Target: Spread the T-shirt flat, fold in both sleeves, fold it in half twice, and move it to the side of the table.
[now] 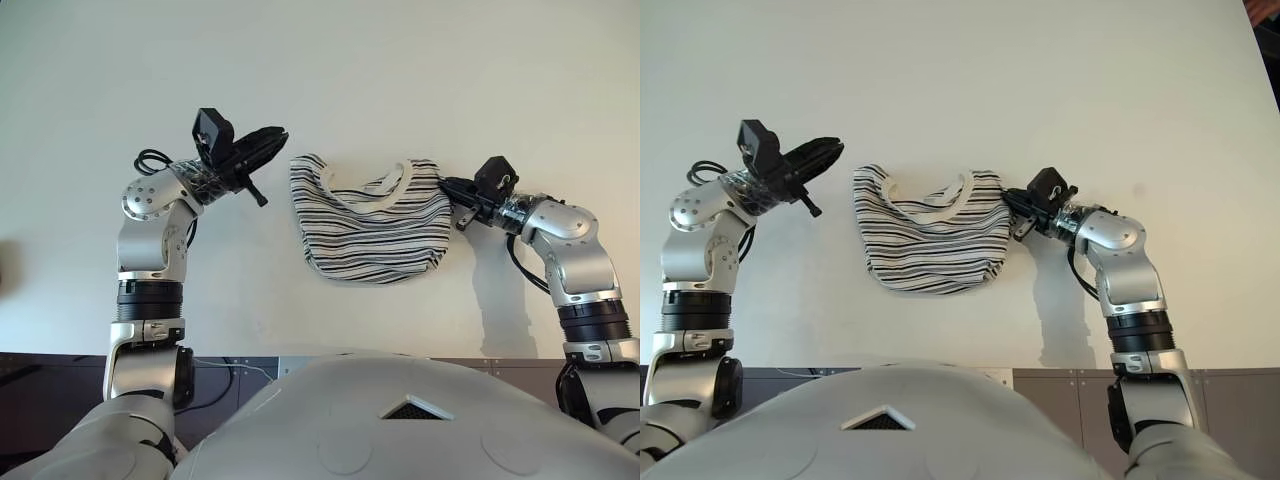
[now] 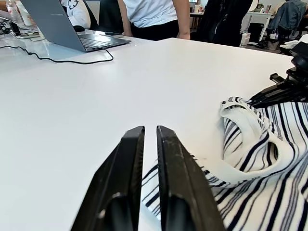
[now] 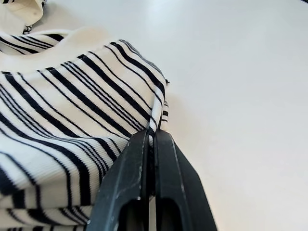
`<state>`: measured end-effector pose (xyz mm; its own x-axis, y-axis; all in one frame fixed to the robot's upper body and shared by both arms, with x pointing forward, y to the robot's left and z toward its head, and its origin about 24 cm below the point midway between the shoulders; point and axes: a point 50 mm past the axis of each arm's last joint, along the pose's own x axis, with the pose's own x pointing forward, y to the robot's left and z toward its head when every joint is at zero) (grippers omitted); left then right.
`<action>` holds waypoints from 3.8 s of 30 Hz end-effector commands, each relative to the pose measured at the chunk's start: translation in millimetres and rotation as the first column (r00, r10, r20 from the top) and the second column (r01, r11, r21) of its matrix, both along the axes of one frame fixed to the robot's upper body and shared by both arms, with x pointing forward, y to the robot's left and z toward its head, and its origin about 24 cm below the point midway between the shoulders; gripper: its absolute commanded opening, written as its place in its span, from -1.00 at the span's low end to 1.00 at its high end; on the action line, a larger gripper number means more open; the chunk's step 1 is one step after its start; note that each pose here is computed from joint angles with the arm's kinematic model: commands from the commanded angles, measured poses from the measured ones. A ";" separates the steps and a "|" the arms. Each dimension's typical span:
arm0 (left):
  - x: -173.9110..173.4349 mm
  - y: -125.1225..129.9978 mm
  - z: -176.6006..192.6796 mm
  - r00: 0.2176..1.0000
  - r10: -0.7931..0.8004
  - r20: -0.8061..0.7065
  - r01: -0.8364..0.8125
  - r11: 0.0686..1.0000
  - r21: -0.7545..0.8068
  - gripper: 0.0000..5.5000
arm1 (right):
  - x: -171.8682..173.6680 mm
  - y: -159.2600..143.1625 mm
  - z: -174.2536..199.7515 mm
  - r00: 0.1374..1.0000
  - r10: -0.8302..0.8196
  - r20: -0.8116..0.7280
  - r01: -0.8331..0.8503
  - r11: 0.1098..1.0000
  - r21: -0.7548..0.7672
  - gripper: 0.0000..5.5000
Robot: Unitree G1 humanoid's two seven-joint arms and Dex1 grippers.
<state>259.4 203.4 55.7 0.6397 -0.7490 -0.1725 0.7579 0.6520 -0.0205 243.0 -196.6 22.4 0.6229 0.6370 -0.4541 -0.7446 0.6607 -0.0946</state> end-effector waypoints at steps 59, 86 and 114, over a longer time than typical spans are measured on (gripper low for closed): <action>153.3 -15.3 227.7 0.432 0.521 0.736 -0.631 0.758 -0.167 -0.96 | 171.9 44.9 276.0 0.431 -0.700 0.569 0.261 0.701 0.664 -0.96; 10.2 -6.6 269.8 0.606 0.264 0.750 0.284 0.809 -0.514 -0.96 | 16.4 12.5 339.2 0.448 -0.306 0.840 -0.548 0.648 0.528 -0.96; 2.7 -23.5 96.5 0.953 0.128 0.273 -0.077 0.979 -0.190 -0.96 | 15.2 28.5 171.7 0.894 -0.219 0.390 -0.033 0.837 0.546 -0.96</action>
